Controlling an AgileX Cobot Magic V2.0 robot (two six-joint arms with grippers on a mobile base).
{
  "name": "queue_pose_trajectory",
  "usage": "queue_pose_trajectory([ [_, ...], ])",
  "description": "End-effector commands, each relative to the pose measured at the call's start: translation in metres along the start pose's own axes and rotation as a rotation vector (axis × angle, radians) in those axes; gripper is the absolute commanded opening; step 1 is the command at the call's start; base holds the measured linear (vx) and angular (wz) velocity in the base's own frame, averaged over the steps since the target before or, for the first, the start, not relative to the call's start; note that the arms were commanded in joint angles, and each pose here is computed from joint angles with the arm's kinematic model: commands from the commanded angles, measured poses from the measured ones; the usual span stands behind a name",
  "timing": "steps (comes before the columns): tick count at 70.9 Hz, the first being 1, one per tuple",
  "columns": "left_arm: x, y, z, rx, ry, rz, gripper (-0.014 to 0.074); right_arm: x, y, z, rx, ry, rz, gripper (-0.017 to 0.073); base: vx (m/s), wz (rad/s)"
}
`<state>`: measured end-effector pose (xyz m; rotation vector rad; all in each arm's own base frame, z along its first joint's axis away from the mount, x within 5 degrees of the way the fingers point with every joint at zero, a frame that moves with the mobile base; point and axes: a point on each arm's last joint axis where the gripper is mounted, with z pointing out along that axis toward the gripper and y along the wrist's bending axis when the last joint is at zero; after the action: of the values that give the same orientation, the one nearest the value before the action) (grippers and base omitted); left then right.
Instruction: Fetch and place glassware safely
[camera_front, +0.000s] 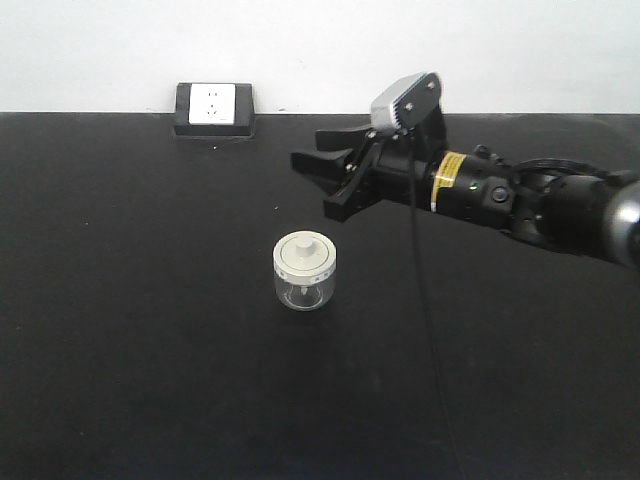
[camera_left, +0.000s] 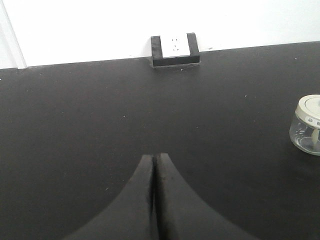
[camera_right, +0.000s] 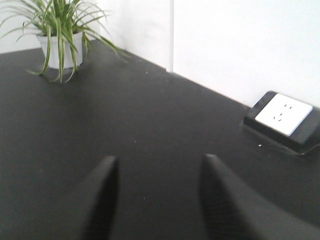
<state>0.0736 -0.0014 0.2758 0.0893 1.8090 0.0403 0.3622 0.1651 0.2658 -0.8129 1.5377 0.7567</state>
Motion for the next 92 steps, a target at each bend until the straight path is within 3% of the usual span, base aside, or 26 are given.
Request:
queue_pose_trajectory([
  [1,-0.014,0.001,-0.001,0.000,-0.083,-0.013,-0.0007,-0.034,0.001,-0.025,0.037,-0.102,-0.007,0.0061,0.00,0.00],
  [4,-0.014,0.001,-0.001,0.000,-0.083,-0.013,-0.0007,-0.032,0.000,-0.036,0.057,-0.108,0.011,-0.0016,0.00,0.00],
  [18,-0.014,0.001,-0.001,0.000,-0.083,-0.013,-0.0007,-0.021,-0.014,-0.102,0.170,-0.177,0.082,-0.0009,0.00,0.00],
  [28,-0.014,0.001,-0.001,0.000,-0.083,-0.013,-0.0007,-0.019,-0.020,-0.152,0.336,-0.172,0.078,-0.0005,0.00,0.00],
  [43,-0.014,0.001,-0.001,0.000,-0.083,-0.013,-0.0007,-0.025,-0.005,-0.198,0.651,-0.047,0.050,-0.0003,0.00,0.00],
  [50,-0.014,0.001,-0.001,0.000,-0.083,-0.013,-0.0007,-0.030,0.006,-0.211,0.740,-0.013,0.029,-0.0003,0.00,0.00],
  [58,-0.014,0.001,-0.001,0.000,-0.083,-0.013,-0.0007,-0.031,0.016,-0.226,0.853,0.011,0.061,-0.0003,0.00,0.00],
  [77,-0.014,0.001,-0.001,0.000,-0.083,-0.013,-0.0007,-0.022,0.051,-0.249,0.949,-0.031,0.135,-0.0003,0.00,0.00],
  [92,-0.014,0.001,-0.001,0.000,-0.083,-0.013,-0.0007,-0.024,0.083,-0.261,1.000,-0.016,0.057,-0.0003,0.00,0.00],
])
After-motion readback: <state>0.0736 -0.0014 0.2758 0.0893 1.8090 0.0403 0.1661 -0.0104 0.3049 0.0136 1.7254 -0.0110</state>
